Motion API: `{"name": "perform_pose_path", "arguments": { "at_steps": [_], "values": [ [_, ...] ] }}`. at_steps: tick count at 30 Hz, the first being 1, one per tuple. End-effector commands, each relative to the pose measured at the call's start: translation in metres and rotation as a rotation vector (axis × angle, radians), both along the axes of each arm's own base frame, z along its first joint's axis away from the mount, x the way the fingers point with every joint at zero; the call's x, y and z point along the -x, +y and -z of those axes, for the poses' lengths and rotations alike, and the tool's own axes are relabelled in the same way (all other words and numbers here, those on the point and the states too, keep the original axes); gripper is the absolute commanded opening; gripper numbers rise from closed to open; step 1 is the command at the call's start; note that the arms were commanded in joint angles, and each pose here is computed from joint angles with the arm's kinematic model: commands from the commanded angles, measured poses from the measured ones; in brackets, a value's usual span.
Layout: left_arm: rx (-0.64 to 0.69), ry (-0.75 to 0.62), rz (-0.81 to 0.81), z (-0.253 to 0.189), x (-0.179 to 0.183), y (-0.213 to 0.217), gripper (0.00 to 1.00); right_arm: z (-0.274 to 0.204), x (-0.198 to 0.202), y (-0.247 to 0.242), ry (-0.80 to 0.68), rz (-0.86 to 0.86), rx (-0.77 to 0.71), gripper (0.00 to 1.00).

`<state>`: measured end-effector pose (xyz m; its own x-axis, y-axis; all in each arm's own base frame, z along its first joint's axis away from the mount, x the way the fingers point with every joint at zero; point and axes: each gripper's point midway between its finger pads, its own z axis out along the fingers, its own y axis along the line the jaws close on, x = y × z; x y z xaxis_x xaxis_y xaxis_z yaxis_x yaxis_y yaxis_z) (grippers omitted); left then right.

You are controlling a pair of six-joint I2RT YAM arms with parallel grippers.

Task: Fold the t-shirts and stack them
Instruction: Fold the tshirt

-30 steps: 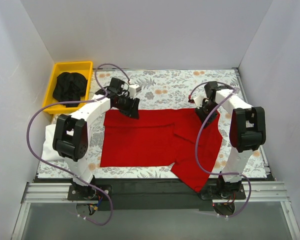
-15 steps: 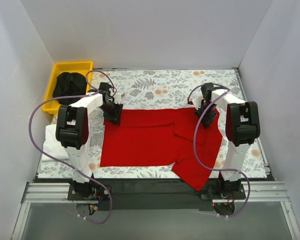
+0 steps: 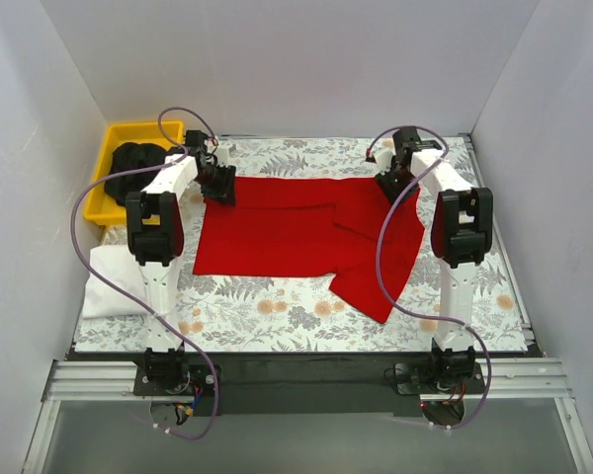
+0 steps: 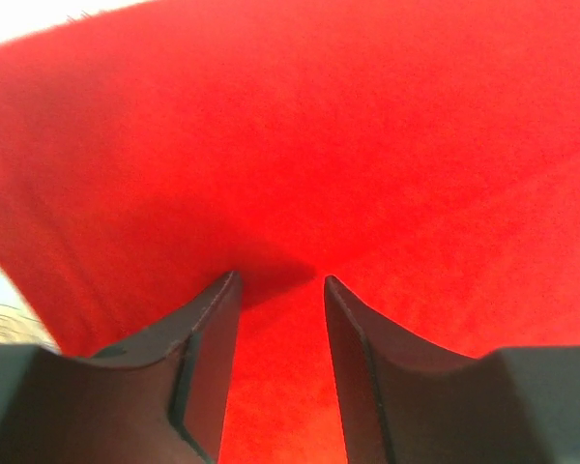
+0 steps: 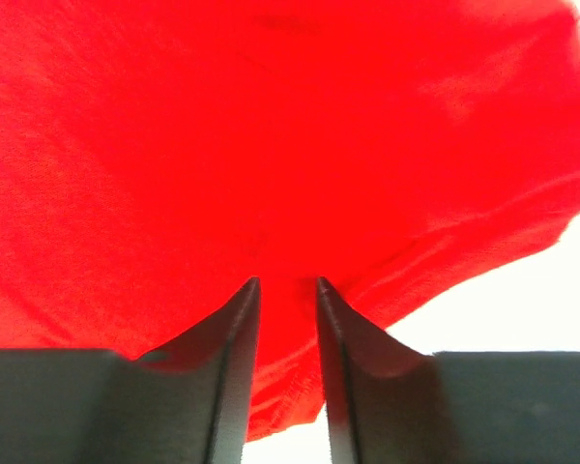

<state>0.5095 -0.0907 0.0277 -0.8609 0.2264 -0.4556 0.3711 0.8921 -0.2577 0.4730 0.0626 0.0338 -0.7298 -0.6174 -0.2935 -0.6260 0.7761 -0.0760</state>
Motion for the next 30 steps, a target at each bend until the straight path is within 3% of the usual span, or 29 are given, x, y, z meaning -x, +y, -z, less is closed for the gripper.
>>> {"name": "perform_pose_path", "arguments": {
  "at_steps": [1, 4, 6, 7, 8, 9, 10, 11, 12, 14, 18, 20, 24, 30],
  "values": [
    [0.094, -0.023, 0.046, -0.049, 0.016, -0.013, 0.40, -0.073, -0.018, 0.011, -0.160, -0.064, -0.089, 0.41],
    [0.141, -0.084, 0.059, -0.095, 0.038, -0.019, 0.45, -0.124, 0.015, 0.020, -0.209, -0.161, -0.140, 0.48],
    [0.149, -0.115, 0.074, -0.114, 0.054, -0.019, 0.48, -0.118, 0.049, 0.020, -0.153, -0.231, -0.126, 0.50],
    [0.151, -0.190, 0.084, -0.144, 0.063, -0.015, 0.62, -0.132, 0.065, 0.020, -0.177, -0.261, -0.116, 0.51],
    [0.152, -0.171, 0.099, -0.135, 0.082, -0.012, 0.66, -0.131, 0.080, 0.023, -0.167, -0.292, -0.105, 0.52],
    [0.153, -0.200, 0.103, -0.143, 0.089, -0.011, 0.78, -0.109, 0.106, 0.020, -0.102, -0.333, -0.088, 0.59],
    [0.148, -0.290, 0.100, -0.169, 0.097, -0.004, 0.79, -0.120, 0.121, 0.021, -0.133, -0.365, -0.077, 0.71],
    [0.121, -0.279, 0.074, -0.156, 0.110, 0.003, 0.80, -0.118, 0.135, 0.027, -0.129, -0.422, -0.060, 0.87],
    [0.111, -0.307, 0.067, -0.158, 0.117, 0.005, 0.84, -0.112, 0.150, 0.028, -0.115, -0.448, -0.046, 0.89],
    [0.080, -0.423, 0.125, -0.178, 0.133, 0.009, 0.87, -0.102, 0.182, 0.032, -0.095, -0.510, -0.016, 0.89],
    [0.039, -0.410, 0.226, -0.153, 0.177, 0.012, 0.96, -0.080, 0.221, 0.036, -0.040, -0.579, 0.006, 0.89],
    [0.053, -0.368, 0.277, -0.148, 0.191, 0.008, 0.95, -0.061, 0.242, 0.034, 0.026, -0.611, 0.039, 0.88],
    [0.076, -0.289, 0.327, -0.138, 0.209, 0.005, 0.89, -0.039, 0.267, 0.040, 0.115, -0.607, 0.035, 0.74],
    [0.082, -0.262, 0.318, -0.130, 0.213, 0.005, 0.86, -0.016, 0.263, 0.039, 0.082, -0.569, 0.088, 0.64]
  ]
}}
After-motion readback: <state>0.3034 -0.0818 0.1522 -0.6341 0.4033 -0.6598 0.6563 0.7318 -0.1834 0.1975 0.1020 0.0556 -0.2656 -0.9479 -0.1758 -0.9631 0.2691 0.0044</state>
